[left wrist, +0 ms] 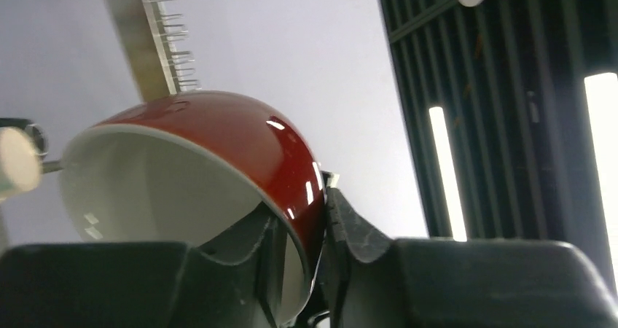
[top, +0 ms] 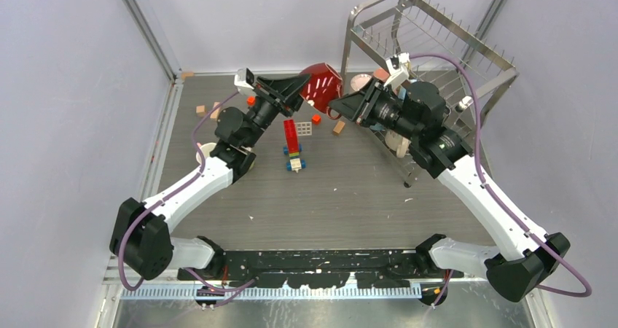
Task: Unload the cups from the dish rack
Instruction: Place the cup at the center of the board, then unload the cup from the dish rack.
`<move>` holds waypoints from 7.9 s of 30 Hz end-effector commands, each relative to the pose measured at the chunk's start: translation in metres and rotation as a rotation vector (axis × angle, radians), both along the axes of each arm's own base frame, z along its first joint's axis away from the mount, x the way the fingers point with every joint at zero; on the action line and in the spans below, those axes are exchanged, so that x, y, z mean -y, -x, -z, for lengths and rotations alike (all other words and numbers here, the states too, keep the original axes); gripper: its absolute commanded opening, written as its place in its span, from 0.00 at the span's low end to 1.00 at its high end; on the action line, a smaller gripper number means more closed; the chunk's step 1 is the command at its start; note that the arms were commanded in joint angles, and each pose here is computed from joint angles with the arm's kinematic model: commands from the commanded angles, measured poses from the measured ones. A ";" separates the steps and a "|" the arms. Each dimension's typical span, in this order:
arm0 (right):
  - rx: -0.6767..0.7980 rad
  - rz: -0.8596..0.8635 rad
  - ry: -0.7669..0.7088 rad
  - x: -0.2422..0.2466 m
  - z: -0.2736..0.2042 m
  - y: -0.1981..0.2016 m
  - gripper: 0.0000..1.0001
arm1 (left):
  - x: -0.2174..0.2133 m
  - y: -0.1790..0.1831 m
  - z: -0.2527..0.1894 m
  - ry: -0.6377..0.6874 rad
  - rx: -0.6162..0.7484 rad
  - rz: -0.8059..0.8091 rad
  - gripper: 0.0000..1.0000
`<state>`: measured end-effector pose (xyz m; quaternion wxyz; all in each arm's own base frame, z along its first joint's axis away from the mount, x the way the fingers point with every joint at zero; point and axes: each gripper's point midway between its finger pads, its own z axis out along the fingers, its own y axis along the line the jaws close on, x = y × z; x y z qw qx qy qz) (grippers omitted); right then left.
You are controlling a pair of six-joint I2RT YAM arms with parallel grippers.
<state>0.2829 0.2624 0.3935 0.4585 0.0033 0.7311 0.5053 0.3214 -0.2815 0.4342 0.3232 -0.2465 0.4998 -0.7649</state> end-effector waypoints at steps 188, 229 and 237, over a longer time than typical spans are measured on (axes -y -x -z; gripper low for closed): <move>0.217 0.202 0.197 0.105 -0.100 0.087 1.00 | 0.206 0.019 0.190 -1.315 0.428 0.044 0.81; 0.193 0.173 0.214 0.114 -0.097 0.111 1.00 | 0.290 -0.017 0.296 -1.585 0.365 -0.047 0.47; 0.191 0.172 0.215 0.115 -0.096 0.112 1.00 | 0.291 -0.018 0.305 -1.596 0.361 -0.044 0.41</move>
